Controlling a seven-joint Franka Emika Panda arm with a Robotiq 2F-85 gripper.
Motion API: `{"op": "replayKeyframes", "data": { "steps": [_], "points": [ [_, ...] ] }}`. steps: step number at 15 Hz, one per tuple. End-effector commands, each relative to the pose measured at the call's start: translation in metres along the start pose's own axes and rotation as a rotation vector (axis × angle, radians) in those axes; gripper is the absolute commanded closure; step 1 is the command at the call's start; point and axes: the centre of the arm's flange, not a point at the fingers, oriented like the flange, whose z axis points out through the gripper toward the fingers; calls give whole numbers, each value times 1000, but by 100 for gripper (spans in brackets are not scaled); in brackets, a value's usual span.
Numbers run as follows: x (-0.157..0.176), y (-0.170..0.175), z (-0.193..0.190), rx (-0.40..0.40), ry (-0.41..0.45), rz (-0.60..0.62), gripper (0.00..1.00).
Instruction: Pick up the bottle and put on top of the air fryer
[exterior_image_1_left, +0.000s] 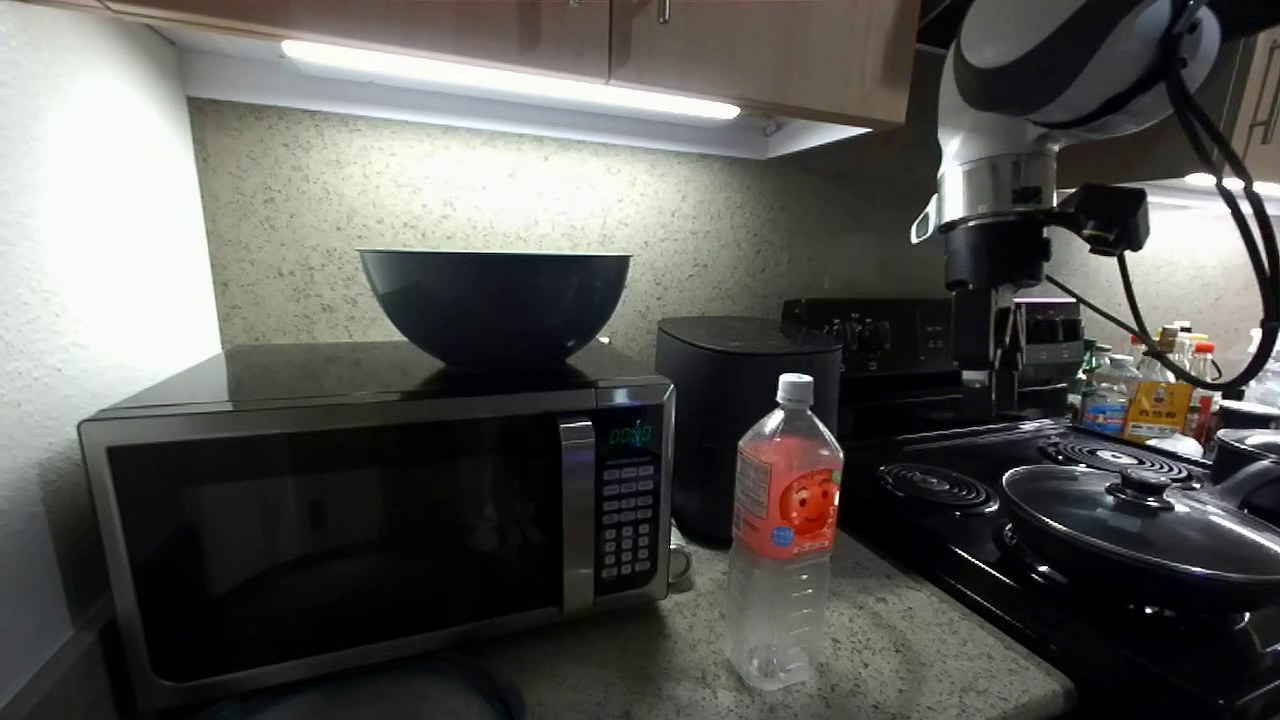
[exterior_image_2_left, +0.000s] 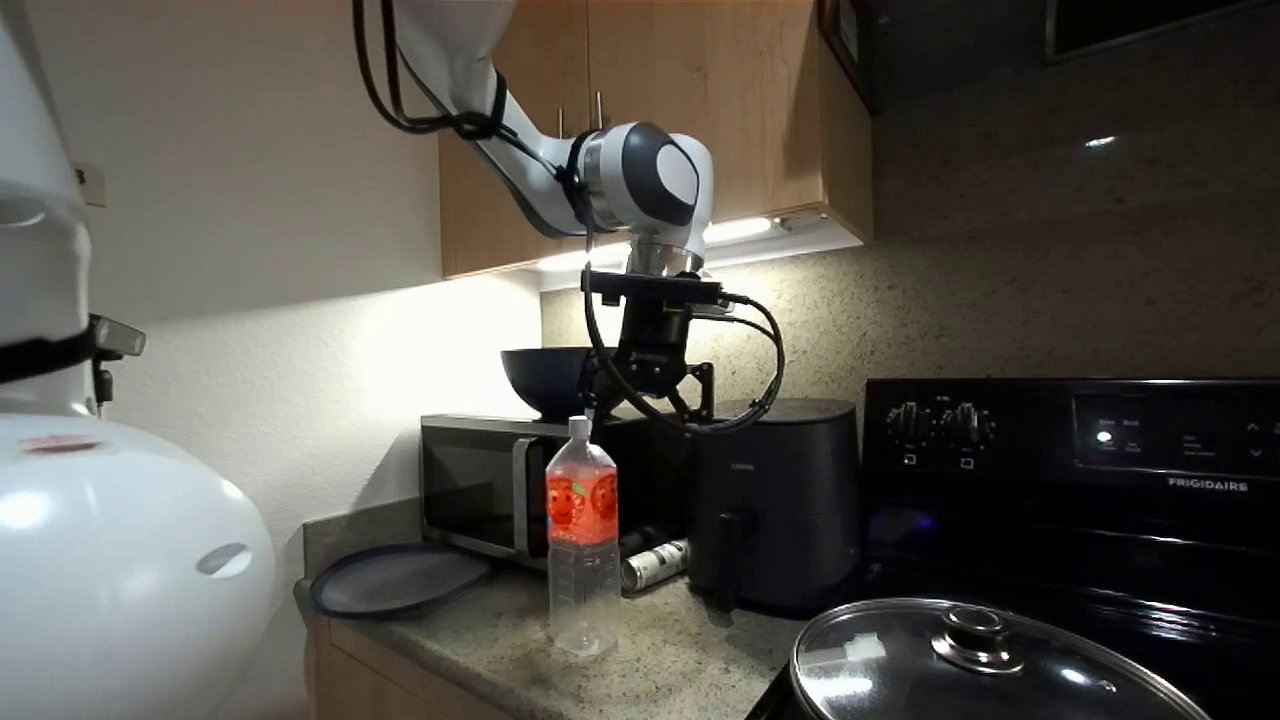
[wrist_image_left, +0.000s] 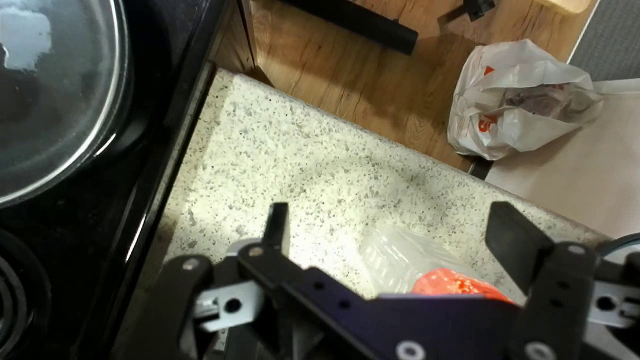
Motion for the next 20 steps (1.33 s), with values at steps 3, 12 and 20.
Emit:
{"op": "replayKeyframes", "data": {
  "steps": [3, 12, 20],
  "points": [
    [4, -1, -1, 16, 34, 20, 0],
    [44, -12, -11, -32, 340, 104, 0],
    [57, -45, -40, -5, 264, 28, 0]
  ]
}}
